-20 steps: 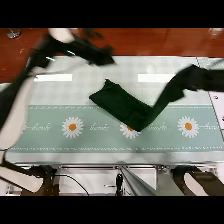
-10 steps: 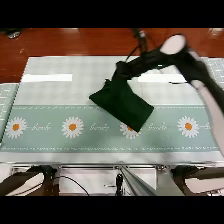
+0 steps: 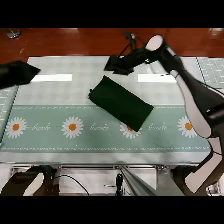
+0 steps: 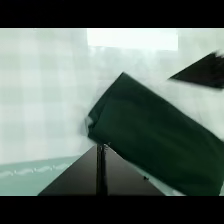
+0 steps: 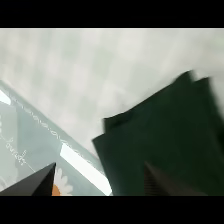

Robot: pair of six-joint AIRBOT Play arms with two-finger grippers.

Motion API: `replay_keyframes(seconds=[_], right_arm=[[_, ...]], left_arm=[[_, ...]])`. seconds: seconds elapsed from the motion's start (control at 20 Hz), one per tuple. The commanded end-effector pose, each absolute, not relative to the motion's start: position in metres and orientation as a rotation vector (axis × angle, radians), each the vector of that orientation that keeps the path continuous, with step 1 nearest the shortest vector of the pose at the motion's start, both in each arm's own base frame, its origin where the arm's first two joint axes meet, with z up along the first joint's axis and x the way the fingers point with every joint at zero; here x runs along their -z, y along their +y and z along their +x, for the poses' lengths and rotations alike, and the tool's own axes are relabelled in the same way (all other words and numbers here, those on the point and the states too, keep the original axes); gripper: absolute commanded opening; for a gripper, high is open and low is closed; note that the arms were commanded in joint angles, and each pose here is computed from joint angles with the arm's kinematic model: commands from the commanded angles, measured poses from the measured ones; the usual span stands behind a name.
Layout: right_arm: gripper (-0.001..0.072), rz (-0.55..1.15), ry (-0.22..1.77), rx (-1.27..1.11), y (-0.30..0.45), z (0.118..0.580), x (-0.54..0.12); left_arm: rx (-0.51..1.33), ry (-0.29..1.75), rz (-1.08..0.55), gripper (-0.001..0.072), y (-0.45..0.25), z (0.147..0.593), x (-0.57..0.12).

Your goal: Fold the shirts.

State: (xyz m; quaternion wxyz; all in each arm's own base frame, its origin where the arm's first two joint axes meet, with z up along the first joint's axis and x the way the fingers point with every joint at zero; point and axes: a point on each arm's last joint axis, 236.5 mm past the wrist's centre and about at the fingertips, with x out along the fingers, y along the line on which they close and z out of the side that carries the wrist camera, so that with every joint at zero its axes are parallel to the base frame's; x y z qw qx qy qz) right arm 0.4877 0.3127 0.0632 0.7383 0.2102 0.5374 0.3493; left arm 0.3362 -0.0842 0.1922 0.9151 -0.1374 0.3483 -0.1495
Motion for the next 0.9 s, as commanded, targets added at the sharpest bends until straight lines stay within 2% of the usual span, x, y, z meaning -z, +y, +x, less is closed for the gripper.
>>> replay_keyframes(seconds=[0.0,0.1,0.15,0.25,0.35,0.5,0.55,0.85], right_arm=[[0.0625,0.327,1.298,-0.695,0.211,0.460,-0.099],[0.0625,0.111,1.379,-0.374,0.107,0.432,-0.096],[0.0624,0.146,1.338,-0.217,0.074,0.425,-0.098],[0.0624,0.266,1.183,-0.088,0.050,0.403,-0.086],[0.0625,0.470,1.102,0.017,0.052,0.356,-0.036],[0.0624,0.884,1.076,0.017,0.096,0.297,0.033],[0.0624,0.955,1.087,0.003,0.108,0.288,0.044],[0.0624,0.935,1.335,-0.128,0.159,0.273,0.088]], left_arm=[[0.289,0.795,-0.335,0.0024,-0.086,0.328,-0.142],[0.283,0.840,-0.358,0.0024,-0.087,0.323,-0.124],[0.289,0.855,-0.381,0.0024,-0.091,0.320,-0.119],[0.312,0.877,-0.434,0.0024,-0.100,0.316,-0.111],[0.326,0.896,-0.459,0.0024,-0.106,0.312,-0.104],[0.368,0.912,-0.426,0.0024,-0.118,0.307,-0.099],[0.381,0.910,-0.419,0.0024,-0.123,0.306,-0.100],[0.431,0.862,-0.395,0.0024,-0.143,0.309,-0.109]])
